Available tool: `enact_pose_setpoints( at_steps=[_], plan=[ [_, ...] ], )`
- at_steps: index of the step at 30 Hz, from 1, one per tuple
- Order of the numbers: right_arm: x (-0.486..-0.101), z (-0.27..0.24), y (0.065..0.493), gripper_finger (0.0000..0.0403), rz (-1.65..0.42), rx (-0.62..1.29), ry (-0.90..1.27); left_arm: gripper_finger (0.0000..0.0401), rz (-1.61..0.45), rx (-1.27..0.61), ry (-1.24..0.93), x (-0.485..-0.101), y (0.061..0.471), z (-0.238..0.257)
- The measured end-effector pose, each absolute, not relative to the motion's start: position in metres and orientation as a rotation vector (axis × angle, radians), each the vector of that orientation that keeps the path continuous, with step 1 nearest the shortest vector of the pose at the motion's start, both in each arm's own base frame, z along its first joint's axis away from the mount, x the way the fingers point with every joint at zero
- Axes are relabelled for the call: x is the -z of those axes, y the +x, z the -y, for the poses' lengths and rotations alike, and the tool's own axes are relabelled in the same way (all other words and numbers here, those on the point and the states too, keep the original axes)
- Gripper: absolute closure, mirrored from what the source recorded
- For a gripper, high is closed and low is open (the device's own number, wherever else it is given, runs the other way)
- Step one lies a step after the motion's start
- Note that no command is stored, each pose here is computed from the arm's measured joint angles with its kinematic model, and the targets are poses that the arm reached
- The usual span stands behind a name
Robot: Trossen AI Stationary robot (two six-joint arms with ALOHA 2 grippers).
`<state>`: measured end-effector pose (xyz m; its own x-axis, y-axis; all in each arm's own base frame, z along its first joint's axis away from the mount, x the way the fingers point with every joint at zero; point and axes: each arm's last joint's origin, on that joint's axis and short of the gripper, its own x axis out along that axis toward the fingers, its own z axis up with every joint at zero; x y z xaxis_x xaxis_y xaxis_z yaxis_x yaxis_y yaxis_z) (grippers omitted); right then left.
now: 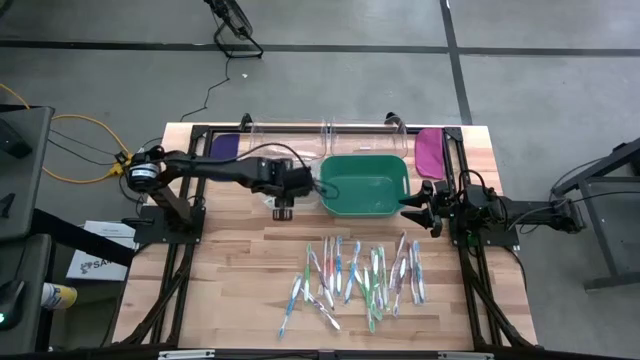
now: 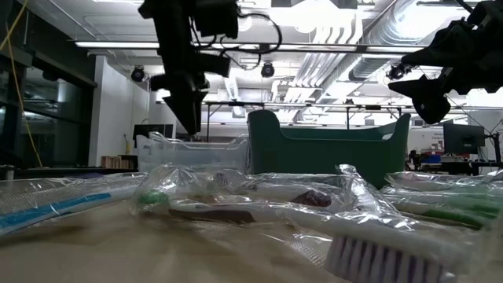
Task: Pick & Place Toothbrushes
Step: Put the blue toothbrush into the green bin
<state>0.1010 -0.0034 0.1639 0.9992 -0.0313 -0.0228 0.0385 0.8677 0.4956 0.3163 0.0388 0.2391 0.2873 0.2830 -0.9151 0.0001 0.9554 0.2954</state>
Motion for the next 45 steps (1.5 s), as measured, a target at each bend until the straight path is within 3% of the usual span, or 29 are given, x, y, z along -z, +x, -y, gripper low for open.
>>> enact_pose_setpoints(
  at_steps=[6, 20, 30, 39, 45],
  plan=[
    [-0.164, 0.003, 0.101, 0.0170, -0.014, 0.036, 0.519, 0.0244, -1.264, -0.061, 0.218, -0.238, 0.317, -0.008],
    [-0.164, 0.003, 0.101, 0.0170, -0.014, 0.037, 0.519, 0.0244, -1.257, -0.219, -0.115, -0.236, 0.305, 0.068],
    [-0.164, 0.003, 0.101, 0.0170, -0.014, 0.036, 0.519, 0.0244, -1.199, -0.425, -0.554, -0.233, 0.291, 0.127],
    [-0.164, 0.003, 0.101, 0.0170, -0.017, 0.037, 0.519, 0.0244, -1.146, -0.395, -0.836, -0.215, 0.299, 0.174],
    [-0.163, 0.003, 0.102, 0.0170, -0.022, 0.039, 0.519, 0.0244, -1.133, -0.363, -0.869, -0.197, 0.309, 0.187]
  ],
)
